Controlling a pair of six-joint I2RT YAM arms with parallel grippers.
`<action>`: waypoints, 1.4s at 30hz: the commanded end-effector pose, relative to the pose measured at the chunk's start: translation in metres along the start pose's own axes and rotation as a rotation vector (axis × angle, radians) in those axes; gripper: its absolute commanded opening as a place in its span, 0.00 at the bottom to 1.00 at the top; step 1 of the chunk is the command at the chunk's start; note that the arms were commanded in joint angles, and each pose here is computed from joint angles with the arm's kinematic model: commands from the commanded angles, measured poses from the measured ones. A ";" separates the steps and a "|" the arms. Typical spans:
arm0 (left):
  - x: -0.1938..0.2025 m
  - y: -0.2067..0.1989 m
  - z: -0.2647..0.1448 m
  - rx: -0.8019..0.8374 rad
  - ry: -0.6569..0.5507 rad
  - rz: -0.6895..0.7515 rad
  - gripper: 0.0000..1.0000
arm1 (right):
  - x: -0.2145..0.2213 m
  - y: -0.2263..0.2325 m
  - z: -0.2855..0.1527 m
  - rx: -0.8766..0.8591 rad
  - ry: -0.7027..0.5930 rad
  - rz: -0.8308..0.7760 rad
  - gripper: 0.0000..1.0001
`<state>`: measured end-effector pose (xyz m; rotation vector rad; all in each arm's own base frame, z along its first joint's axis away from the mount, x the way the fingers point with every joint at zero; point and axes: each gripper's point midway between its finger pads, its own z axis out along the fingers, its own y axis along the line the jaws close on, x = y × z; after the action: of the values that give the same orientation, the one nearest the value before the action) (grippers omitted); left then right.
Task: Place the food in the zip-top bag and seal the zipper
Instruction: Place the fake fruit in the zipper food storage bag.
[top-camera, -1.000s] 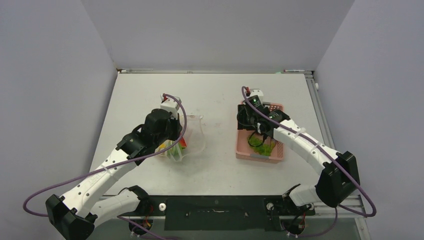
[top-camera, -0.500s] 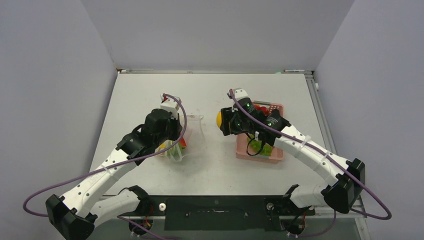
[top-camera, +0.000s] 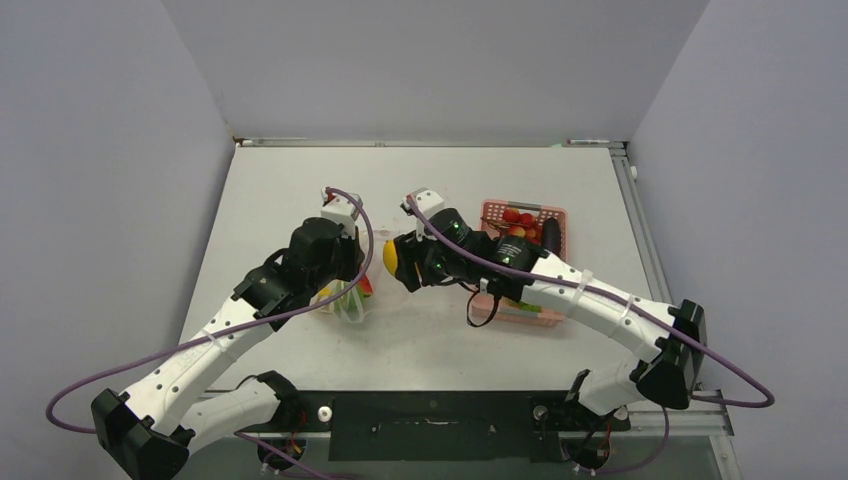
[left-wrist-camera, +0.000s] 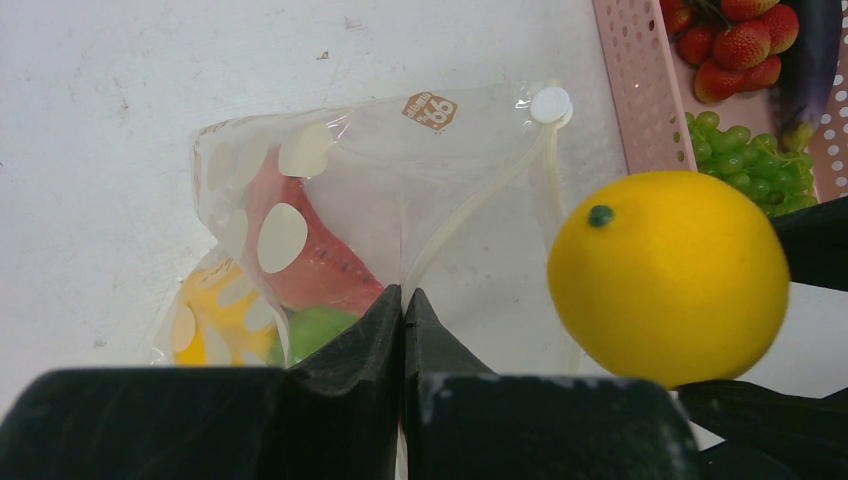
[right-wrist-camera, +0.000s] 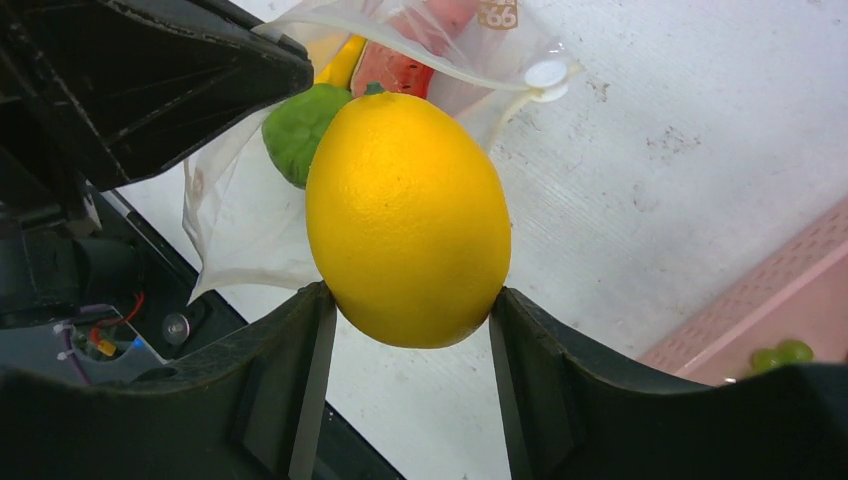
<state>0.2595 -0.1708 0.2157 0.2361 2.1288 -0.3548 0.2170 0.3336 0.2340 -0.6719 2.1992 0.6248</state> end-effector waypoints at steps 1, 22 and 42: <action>-0.018 -0.004 -0.003 0.020 -0.064 -0.021 0.00 | -0.023 0.014 0.014 -0.030 -0.061 -0.010 0.29; -0.018 -0.005 -0.003 0.023 -0.063 -0.019 0.00 | -0.016 0.032 0.076 -0.059 -0.010 0.019 0.47; -0.018 -0.006 -0.002 0.026 -0.062 -0.020 0.00 | -0.023 0.030 0.060 -0.047 -0.045 0.054 0.74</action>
<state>0.2592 -0.1712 0.2156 0.2378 2.1297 -0.3573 0.2410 0.3999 0.1816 -0.6745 2.2660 0.6631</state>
